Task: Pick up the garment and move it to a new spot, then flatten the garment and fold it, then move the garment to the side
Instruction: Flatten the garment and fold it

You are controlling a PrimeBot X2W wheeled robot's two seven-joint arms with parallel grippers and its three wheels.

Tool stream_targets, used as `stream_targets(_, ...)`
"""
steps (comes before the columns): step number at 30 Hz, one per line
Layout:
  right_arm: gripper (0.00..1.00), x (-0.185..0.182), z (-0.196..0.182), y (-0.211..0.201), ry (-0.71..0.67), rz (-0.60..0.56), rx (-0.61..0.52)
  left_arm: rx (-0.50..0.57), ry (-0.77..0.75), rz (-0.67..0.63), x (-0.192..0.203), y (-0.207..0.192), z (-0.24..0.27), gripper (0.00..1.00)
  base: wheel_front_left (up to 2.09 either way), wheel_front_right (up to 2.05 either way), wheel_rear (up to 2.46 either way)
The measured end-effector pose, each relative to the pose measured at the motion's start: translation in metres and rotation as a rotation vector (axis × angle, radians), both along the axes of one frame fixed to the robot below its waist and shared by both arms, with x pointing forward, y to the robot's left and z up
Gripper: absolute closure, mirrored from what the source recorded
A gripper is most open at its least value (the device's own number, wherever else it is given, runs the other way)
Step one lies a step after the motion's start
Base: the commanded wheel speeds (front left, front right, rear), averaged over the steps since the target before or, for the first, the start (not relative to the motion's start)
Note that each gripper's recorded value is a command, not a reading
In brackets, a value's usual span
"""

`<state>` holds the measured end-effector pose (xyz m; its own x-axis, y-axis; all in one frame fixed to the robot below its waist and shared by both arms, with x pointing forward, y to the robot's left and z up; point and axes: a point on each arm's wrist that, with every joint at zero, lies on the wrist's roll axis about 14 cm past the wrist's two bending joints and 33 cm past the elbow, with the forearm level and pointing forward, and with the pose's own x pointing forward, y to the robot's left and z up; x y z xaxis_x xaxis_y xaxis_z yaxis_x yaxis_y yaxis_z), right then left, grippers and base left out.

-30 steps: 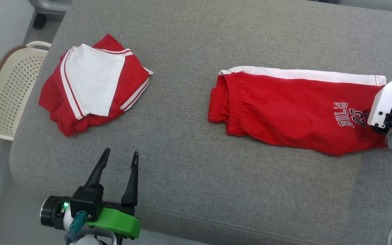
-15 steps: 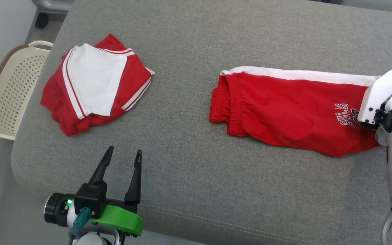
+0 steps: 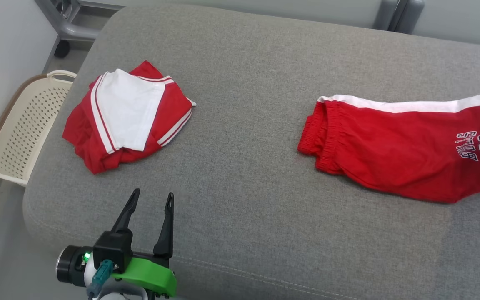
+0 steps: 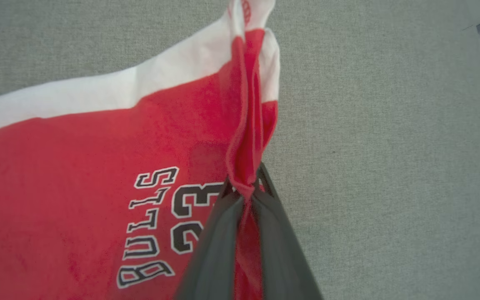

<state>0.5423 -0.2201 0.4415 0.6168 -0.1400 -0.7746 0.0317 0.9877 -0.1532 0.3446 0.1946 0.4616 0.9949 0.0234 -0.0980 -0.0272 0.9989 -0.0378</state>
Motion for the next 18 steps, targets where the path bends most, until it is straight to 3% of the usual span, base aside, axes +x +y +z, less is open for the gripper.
stream_targets(3,1.0,-0.001,0.015,-0.012,-0.015,-0.001,-0.072,-0.004,-0.006,0.01,-0.006,0.002,0.002,0.0,0.0,0.0,0.0)
stream_targets(6,1.0,-0.005,0.021,-0.006,-0.003,0.003,-0.07,-0.009,-0.02,0.014,-0.009,0.002,0.006,0.0,0.0,0.0,0.0)
stream_targets(18,1.0,-0.019,0.035,0.125,0.036,0.27,0.059,-0.028,-0.05,0.023,-0.026,0.0,0.014,0.0,0.0,0.0,0.0)
